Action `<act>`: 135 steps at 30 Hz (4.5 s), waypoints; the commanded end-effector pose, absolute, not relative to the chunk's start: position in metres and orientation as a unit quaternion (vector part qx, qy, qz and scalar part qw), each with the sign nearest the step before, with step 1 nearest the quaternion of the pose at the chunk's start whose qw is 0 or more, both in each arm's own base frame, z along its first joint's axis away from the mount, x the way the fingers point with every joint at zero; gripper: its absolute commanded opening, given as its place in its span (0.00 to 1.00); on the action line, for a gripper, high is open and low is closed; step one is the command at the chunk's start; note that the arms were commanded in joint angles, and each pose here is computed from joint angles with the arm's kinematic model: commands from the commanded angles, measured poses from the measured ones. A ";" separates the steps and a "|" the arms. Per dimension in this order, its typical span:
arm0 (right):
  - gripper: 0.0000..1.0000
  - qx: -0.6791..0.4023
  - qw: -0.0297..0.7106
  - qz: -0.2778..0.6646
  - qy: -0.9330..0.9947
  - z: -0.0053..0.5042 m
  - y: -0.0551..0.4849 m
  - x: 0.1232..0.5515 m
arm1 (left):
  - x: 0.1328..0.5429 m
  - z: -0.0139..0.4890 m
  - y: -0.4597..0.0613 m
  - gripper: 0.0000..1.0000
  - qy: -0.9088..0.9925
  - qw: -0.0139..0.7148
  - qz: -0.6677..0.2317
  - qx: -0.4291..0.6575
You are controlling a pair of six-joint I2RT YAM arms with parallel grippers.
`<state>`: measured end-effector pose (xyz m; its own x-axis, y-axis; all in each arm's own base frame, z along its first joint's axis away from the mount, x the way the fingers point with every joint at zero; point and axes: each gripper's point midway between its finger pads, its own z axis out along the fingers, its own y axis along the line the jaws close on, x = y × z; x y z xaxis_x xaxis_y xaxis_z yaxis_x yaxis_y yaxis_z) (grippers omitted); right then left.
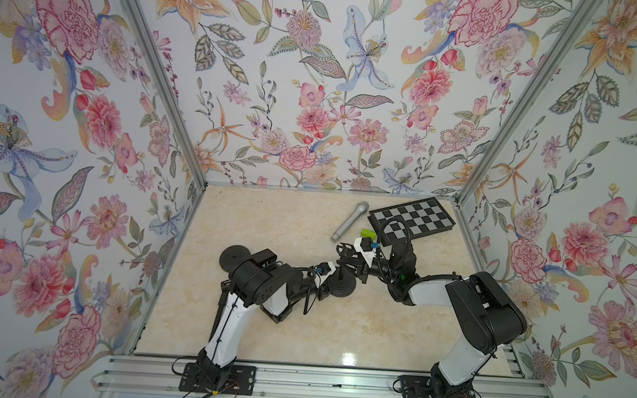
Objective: Assemble a microphone stand
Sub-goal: Screw the microphone stand pole into the microphone stand base, then move the microphone stand to the center of the board.
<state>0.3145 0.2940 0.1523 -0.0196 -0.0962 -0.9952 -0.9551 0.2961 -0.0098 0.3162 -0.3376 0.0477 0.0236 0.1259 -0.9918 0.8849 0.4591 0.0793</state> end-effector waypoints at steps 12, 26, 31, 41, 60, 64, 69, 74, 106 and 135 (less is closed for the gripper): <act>0.00 -0.105 0.706 0.084 0.695 0.122 0.264 0.328 | 0.322 0.005 -0.328 0.51 0.673 0.547 -0.274 0.416; 0.54 -0.353 0.610 0.390 0.592 0.156 0.268 0.287 | 0.318 0.007 -0.327 0.52 0.667 0.551 -0.274 0.420; 0.53 -0.405 0.576 0.415 0.576 0.157 0.268 0.292 | 0.318 0.009 -0.329 0.52 0.662 0.554 -0.279 0.420; 0.28 -0.435 0.541 0.417 0.586 0.151 0.279 0.316 | 0.317 0.011 -0.329 0.52 0.660 0.554 -0.286 0.419; 0.00 -0.083 0.674 0.090 0.729 0.122 0.265 0.340 | 0.324 0.001 -0.328 0.51 0.678 0.544 -0.265 0.417; 0.00 -0.110 0.682 0.077 0.719 0.122 0.282 0.331 | 0.323 0.002 -0.325 0.51 0.680 0.545 -0.262 0.415; 0.57 -0.225 0.679 0.172 0.677 0.135 0.300 0.313 | 0.325 0.001 -0.326 0.51 0.682 0.542 -0.259 0.417; 0.65 -0.346 0.629 0.311 0.623 0.147 0.301 0.288 | 0.324 0.001 -0.327 0.51 0.680 0.543 -0.265 0.415; 0.00 -0.348 0.606 0.293 0.652 0.154 0.275 0.351 | 0.329 0.003 -0.325 0.51 0.684 0.546 -0.269 0.401; 0.62 -0.373 0.579 0.318 0.652 0.137 0.275 0.302 | 0.335 -0.005 -0.319 0.50 0.701 0.538 -0.259 0.390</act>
